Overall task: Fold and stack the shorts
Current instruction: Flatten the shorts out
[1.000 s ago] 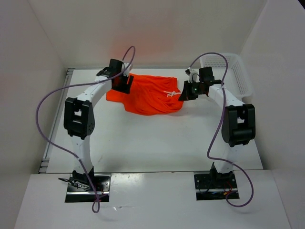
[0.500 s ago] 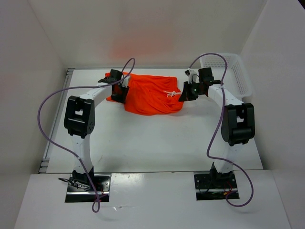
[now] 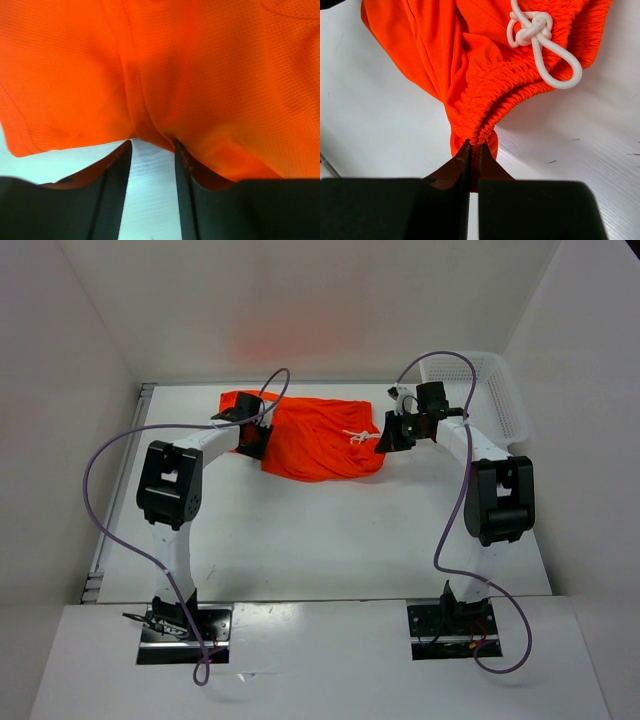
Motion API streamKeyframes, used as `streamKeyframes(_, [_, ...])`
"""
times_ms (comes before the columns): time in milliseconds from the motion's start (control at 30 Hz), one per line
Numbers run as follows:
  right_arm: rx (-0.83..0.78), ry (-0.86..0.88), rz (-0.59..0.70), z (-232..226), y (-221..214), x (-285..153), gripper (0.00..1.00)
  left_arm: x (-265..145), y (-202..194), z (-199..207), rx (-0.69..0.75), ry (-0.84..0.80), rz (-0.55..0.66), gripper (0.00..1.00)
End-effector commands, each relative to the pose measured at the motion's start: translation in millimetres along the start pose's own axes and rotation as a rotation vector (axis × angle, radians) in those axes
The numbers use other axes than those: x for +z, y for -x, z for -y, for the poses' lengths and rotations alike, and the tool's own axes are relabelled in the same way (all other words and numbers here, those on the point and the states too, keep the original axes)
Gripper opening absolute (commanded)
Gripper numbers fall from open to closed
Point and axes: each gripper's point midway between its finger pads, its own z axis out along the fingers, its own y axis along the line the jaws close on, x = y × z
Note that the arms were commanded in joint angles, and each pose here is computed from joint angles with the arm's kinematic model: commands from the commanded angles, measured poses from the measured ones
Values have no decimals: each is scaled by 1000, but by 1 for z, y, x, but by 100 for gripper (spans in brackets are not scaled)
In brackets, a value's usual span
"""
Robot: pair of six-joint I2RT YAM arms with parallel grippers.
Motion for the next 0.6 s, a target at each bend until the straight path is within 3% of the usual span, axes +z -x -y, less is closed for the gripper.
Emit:
streamKeyframes(0, [-61,8,70,-8,25,-14,0,9,3,4,9,-9,25,43])
streamKeyframes(133, [-70,7,70,-8,25,-14,0,8,3,16,10,-76,30,34])
streamKeyframes(200, [-71,7,70,-8,25,-14,0,13,-1,16,10,-77,18,11])
streamKeyframes(267, [-77,-2,63,-6,24,-15,0,3,8,11,10,-47,44,0])
streamKeyframes(367, [-116,-12,61,-6,22,-20,0,-16,8,2,-1,-31,38,0])
streamKeyframes(467, [-189,-10,18,-6,11,-25,0,-65,15,-16,-35,-15,55,0])
streamKeyframes(567, [-275,-20,-37,-6,-6,-37,0,-107,-14,-21,-48,8,-12,0])
